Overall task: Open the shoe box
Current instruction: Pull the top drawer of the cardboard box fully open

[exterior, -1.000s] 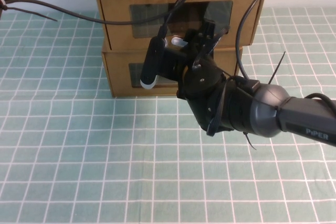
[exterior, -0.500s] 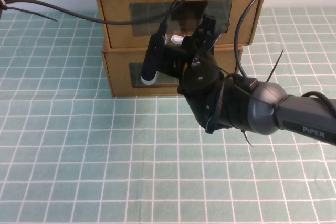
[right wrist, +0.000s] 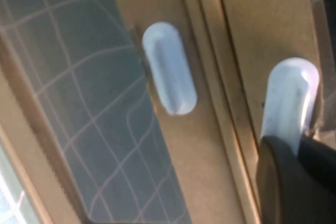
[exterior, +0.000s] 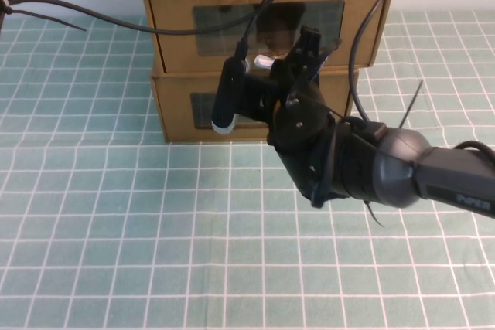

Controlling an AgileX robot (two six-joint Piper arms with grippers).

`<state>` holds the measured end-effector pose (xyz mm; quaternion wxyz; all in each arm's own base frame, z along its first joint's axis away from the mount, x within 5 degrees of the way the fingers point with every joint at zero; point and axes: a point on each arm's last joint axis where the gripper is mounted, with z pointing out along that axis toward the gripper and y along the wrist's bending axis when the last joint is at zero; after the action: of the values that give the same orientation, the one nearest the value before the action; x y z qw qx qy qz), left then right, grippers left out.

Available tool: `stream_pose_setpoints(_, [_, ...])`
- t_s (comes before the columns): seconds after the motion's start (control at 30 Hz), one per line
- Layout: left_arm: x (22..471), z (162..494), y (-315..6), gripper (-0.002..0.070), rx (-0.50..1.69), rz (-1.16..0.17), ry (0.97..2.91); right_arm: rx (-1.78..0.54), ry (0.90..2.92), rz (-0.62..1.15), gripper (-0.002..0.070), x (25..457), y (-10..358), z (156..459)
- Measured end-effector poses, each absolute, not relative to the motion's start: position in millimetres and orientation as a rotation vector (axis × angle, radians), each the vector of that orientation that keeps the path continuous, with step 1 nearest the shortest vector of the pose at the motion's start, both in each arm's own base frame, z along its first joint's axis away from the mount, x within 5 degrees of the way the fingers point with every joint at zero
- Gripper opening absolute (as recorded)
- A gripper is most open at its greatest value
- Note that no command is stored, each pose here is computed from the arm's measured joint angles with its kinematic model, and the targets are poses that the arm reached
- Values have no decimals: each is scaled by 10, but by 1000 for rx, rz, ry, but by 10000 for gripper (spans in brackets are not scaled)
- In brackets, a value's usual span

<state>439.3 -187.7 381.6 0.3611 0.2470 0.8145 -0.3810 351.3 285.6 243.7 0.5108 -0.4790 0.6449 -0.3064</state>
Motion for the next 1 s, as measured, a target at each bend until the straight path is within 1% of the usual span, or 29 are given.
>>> stream_pose_setpoints(0.3, [4352, 3804, -1895, -5, 664, -997, 2127, -1192, 1547, -690, 5, 3130, 2760, 2487])
stream_pose_setpoints(0.67, [4356, 3811, -1889, -6, 659, -985, 2124, -1159, 1564, -616, 3, 2703, 2859, 2663])
stream_pose_setpoints(0.83, [4329, 3814, -1887, -6, 671, -994, 2142, -1215, 1537, -611, -3, 2422, 2798, 2636])
stream_pose_setpoints(0.9, [4331, 3814, -1887, -6, 670, -992, 2141, -1225, 1513, -584, -8, 2269, 2768, 2667])
stream_pose_setpoints(1.0, [4333, 3814, -1885, -6, 667, -989, 2142, -1231, 1519, -557, -10, 2095, 2684, 2619])
